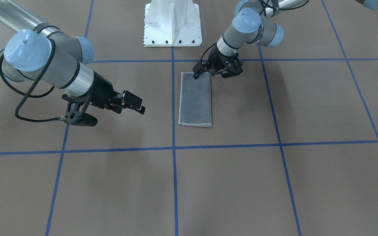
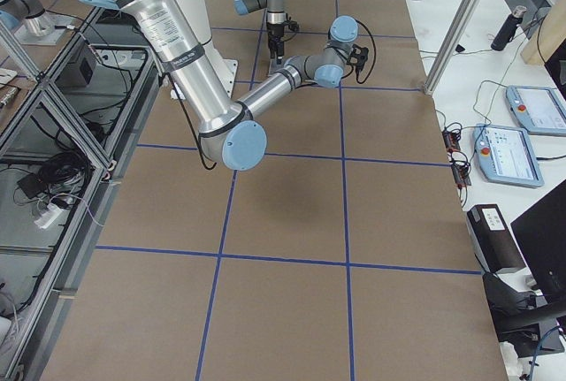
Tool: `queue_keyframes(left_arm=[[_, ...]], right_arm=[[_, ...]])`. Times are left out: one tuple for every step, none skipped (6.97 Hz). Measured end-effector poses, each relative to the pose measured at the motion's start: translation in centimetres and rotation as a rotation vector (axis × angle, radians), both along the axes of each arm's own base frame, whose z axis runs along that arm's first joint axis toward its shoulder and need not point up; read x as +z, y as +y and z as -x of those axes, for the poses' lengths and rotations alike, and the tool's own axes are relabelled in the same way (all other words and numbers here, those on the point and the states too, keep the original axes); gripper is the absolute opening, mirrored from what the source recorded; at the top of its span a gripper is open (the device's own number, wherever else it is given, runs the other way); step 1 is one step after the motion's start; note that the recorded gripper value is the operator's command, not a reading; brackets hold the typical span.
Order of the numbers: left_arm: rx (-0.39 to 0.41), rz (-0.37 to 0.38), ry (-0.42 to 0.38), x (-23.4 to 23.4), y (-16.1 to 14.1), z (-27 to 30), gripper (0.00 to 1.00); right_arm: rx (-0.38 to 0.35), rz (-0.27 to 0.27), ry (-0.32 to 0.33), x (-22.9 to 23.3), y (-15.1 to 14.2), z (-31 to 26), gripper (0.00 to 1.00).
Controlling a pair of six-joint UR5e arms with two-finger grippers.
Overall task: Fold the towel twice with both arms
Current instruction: 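Lower the left gripper onto the strip's end nearest the robot and close, then lift the strip's near end with the left gripper and fold it over the far end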
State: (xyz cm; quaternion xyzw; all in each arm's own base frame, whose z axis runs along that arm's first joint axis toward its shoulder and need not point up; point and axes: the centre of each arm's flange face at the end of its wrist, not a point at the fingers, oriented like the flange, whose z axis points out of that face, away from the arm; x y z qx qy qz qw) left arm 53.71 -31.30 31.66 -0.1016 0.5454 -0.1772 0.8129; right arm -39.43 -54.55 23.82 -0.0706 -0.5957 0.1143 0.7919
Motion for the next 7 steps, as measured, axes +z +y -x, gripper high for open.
queue_keyframes(left_arm=[[0.0, 0.001, -0.001, 0.1, 0.0, 0.0, 0.54], [0.0, 0.002, -0.003, 0.2, 0.0, -0.1, 0.42], [-0.001, 0.005, -0.008, 0.4, 0.0, 0.0, 0.33], [-0.001, 0.007, -0.011, 0.6, 0.0, 0.1, 0.23], [-0.001, 0.006, -0.009, 0.6, 0.1, 0.3, 0.03], [-0.001, 0.004, 0.0, 0.1, 0.2, 0.6, 0.0], [-0.001, 0.003, 0.008, -0.7, 0.4, 1.1, 0.0]], right_arm=[[0.0, 0.0, -0.001, 0.0, 0.0, 0.0, 1.0], [0.0, 0.0, -0.001, -0.1, 0.0, 0.0, 1.0], [0.001, 0.002, 0.0, 0.0, 0.0, 0.0, 1.0], [0.002, 0.003, 0.0, 0.0, 0.0, 0.0, 1.0], [0.002, 0.003, 0.0, 0.0, 0.0, 0.0, 1.0], [0.002, 0.004, 0.001, 0.0, 0.0, 0.0, 1.0], [0.003, 0.005, 0.002, 0.0, 0.0, 0.0, 1.0]])
